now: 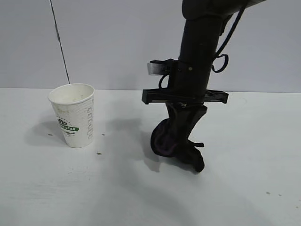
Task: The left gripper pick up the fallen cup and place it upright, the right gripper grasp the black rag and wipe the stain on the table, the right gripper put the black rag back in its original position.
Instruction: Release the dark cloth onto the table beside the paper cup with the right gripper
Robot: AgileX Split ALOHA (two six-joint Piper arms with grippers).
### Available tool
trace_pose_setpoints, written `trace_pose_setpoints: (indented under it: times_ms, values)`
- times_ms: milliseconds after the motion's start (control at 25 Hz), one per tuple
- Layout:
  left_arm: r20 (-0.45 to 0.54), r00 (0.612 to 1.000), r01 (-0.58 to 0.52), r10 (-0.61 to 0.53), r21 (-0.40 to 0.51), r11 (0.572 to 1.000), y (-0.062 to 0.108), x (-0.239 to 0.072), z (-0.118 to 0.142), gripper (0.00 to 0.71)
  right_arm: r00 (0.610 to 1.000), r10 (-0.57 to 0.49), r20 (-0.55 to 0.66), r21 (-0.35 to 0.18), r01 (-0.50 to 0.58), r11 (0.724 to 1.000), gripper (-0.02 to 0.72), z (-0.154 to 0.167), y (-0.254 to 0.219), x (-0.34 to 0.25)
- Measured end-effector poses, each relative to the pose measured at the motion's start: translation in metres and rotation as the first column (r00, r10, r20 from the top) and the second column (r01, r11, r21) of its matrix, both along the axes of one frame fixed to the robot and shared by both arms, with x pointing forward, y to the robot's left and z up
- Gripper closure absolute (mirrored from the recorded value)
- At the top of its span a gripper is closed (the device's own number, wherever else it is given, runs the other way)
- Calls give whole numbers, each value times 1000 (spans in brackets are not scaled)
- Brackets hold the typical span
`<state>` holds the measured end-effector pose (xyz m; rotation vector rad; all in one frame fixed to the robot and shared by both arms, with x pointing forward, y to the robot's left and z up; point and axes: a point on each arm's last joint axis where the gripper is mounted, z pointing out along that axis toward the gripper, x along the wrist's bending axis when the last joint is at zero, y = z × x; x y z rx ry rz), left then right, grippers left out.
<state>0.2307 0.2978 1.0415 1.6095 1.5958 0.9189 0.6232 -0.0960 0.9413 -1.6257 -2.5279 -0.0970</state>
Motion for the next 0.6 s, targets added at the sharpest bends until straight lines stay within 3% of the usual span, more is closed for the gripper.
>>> trace_pose_setpoints:
  times_ms: [280,360,520,600]
  values:
    - [0,1000,0,0,0,1000,0,0,0,421,992,-73,102,18,72,997,608,0,5,8]
    - [0,1000,0,0,0,1000,0,0,0,421,991,-77,109,21,75,997,521,0,5,9]
    - [0,1000,0,0,0,1000,0,0,0,421,991,-76,110,18,75,997,225,0,5,9]
    - [0,1000,0,0,0,1000,0,0,0,421,991,-71,116,-5,72,997,156,0,3,9]
